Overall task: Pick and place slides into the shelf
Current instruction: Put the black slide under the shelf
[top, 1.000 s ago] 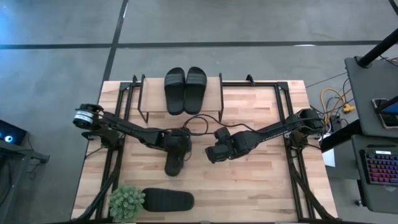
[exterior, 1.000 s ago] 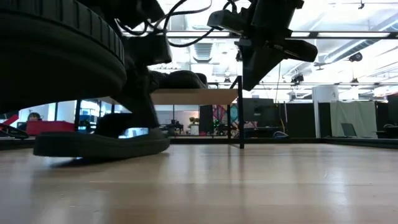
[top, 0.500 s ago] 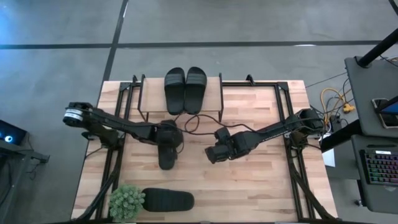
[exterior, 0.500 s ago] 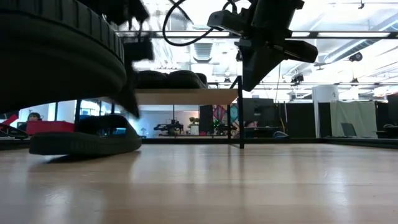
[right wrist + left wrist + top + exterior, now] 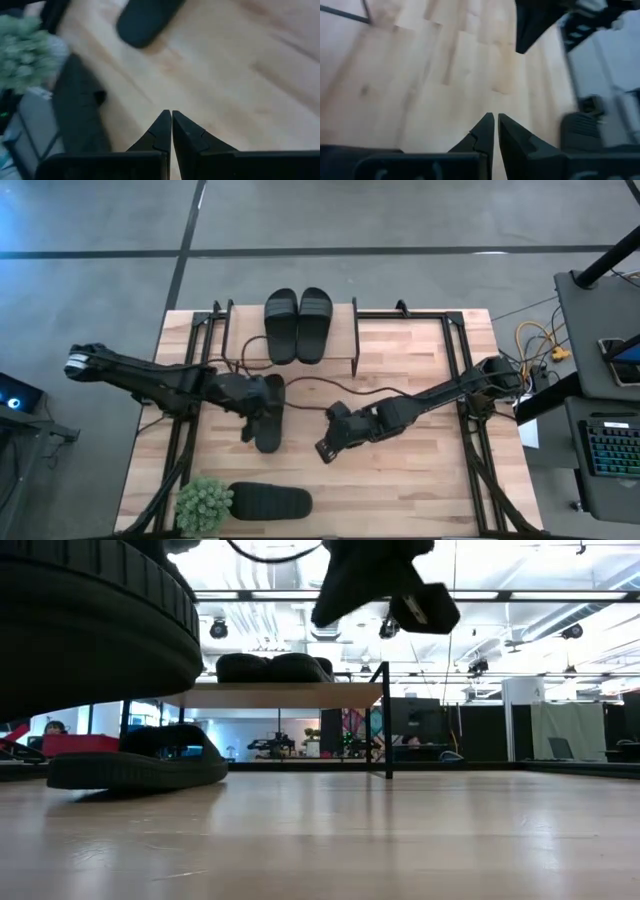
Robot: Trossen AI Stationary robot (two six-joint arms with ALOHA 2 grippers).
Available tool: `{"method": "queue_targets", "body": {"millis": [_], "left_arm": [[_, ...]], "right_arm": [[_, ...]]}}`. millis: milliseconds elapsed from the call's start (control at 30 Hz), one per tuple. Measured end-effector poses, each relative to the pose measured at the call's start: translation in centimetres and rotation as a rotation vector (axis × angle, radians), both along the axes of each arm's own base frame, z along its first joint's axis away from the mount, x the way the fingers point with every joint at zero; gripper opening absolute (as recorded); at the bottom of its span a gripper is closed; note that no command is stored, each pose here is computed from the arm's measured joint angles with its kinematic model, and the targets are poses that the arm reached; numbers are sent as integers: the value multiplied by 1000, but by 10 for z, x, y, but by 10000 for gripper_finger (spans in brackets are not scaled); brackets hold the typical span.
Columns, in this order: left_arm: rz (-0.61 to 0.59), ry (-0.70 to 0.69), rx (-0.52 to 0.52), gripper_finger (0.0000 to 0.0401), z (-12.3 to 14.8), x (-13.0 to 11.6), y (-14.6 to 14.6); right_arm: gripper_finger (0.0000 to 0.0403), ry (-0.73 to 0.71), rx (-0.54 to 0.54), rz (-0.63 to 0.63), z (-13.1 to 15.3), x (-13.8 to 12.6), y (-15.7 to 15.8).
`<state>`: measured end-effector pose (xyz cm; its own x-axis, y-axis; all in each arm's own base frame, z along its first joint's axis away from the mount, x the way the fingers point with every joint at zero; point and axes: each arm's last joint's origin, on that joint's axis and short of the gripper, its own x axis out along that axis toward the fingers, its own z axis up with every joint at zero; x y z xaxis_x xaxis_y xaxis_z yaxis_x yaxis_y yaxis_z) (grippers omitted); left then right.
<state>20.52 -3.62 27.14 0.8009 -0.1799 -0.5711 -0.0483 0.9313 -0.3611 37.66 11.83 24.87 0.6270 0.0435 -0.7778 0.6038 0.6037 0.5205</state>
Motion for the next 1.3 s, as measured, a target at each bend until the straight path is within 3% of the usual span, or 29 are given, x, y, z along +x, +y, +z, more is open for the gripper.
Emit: {"method": "queue_targets", "body": {"millis": [233, 333, 467, 633, 867, 1000, 1300], "left_arm": [[-38, -11, -130, 10, -10, -32, -17], [-22, -9, -204, 10, -20, -40, -25], [-2, -50, -272, 10, -28, -45, -38], [26, -35, -320, 10, -32, -46, -53], [-38, 16, -390, 10, -36, -49, -77], [-47, 58, -438, 10, -35, -51, -88], [-58, 55, -431, 10, -34, -53, -95]], "right_arm": [[10, 11, 82, 45, 0, -10, 30], [28, 33, 126, 72, -3, -15, 45], [82, 86, 213, 116, -12, -17, 61], [172, 86, 203, 131, -26, -14, 73], [259, -56, 226, 216, -54, 10, 92], [273, -152, 252, 240, -73, 25, 100], [274, -216, 271, 190, -99, 38, 106]]}}
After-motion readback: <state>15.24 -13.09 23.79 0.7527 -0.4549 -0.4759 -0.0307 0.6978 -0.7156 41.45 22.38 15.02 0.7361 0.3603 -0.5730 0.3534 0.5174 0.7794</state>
